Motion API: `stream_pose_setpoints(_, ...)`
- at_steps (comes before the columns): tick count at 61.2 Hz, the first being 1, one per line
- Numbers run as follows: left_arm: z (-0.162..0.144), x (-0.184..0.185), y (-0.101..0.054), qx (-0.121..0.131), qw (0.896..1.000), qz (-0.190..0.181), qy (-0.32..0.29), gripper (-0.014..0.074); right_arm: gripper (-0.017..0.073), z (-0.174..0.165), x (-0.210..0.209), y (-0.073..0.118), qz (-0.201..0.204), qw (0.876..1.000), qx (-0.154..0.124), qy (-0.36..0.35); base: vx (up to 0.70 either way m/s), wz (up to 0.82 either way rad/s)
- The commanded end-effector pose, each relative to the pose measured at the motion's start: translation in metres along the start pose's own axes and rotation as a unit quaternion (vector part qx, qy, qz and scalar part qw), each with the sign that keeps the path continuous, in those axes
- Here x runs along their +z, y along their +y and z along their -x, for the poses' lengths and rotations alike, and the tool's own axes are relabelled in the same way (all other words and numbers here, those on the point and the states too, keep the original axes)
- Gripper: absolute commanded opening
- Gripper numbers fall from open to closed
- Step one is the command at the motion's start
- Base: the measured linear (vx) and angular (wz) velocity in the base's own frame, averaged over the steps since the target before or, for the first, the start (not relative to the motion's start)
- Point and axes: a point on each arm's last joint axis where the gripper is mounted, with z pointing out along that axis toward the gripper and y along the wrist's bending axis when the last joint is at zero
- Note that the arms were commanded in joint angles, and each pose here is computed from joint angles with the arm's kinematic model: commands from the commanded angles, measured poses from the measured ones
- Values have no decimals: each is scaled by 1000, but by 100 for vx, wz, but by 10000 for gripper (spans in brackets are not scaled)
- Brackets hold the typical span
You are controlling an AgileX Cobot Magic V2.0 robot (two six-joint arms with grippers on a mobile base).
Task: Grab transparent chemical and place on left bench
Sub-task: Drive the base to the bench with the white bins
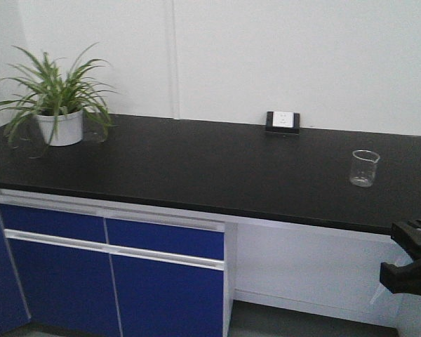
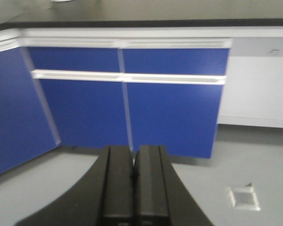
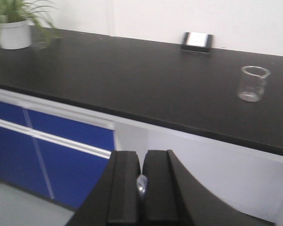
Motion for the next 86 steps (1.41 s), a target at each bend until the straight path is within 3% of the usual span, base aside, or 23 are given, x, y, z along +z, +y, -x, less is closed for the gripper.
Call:
stream_pose_setpoints(1, 3, -1, 0, -4, 999, 1, -41, -4, -4, 16, -6, 3, 17, 999, -5, -39, -37, 50)
stream_pose_setpoints(45, 3, -1, 0, -4, 999, 1, -41, -4, -4, 16, -6, 3, 17, 999, -5, -39, -28, 60)
stream_pose_setpoints(86, 3, -1, 0, -4, 999, 1, -41, -4, -4, 17, -6, 3, 17, 999, -5, -39, -2, 83)
